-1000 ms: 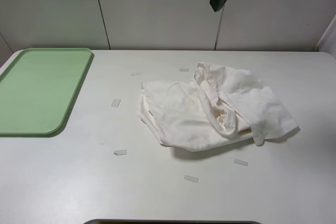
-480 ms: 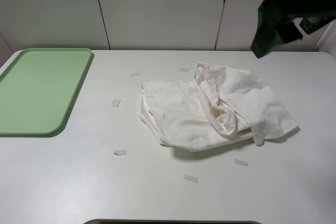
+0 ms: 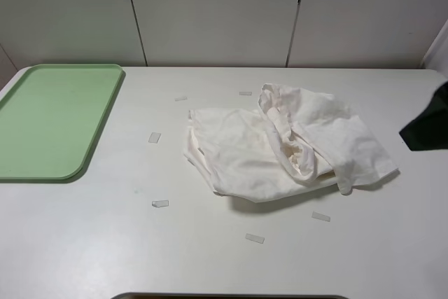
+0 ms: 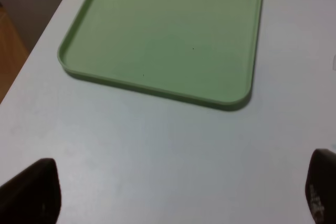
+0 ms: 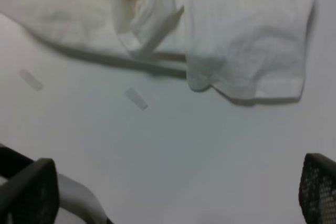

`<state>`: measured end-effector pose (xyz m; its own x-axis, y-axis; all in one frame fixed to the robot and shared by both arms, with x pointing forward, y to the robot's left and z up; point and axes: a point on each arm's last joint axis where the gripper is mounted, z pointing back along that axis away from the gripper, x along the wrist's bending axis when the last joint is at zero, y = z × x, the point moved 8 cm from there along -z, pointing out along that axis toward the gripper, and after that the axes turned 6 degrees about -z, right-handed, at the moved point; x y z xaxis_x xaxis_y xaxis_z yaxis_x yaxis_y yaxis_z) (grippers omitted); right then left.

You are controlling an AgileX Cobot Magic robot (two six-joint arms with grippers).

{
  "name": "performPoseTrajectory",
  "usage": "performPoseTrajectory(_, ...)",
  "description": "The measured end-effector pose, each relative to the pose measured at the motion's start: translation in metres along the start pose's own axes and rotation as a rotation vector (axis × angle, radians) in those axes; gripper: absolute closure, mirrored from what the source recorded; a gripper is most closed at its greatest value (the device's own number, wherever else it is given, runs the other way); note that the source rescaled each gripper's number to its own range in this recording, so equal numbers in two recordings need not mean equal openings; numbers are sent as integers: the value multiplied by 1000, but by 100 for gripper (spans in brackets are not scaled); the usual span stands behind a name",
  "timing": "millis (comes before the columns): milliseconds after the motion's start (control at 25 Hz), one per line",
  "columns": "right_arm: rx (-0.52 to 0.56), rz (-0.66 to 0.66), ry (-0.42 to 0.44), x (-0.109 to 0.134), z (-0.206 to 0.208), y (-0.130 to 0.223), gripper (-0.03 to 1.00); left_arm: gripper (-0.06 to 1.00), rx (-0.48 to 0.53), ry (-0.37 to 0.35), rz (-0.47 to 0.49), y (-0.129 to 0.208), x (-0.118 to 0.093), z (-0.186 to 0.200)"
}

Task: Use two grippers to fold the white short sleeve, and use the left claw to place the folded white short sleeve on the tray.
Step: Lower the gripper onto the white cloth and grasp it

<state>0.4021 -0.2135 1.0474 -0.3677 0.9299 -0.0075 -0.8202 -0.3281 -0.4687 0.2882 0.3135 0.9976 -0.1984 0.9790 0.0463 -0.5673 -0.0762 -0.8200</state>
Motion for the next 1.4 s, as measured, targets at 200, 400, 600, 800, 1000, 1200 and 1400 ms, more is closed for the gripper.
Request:
performPoseTrajectory(200,-59,-14,-20,-3,6,22,-3,2,0,0,0,0,0,0)
performPoseTrajectory(400,-210,-122,-27,-15,15,41,-3,2,0,0,0,0,0,0)
performPoseTrajectory(600,-384,-301,48,-35,16,72,-3,2,0,0,0,0,0,0)
performPoseTrajectory(800,-478,-401,110,-41,14,98,-3,2,0,0,0,0,0,0)
performPoseTrajectory(1000,-620,-461,186,-43,25,115,-3,2,0,0,0,0,0,0)
performPoseTrajectory(1200,-662,-492,230,-45,30,119,-3,2,0,0,0,0,0,0)
performPoseTrajectory(1400,-662,-494,230,-45,30,119,-3,2,0,0,0,0,0,0)
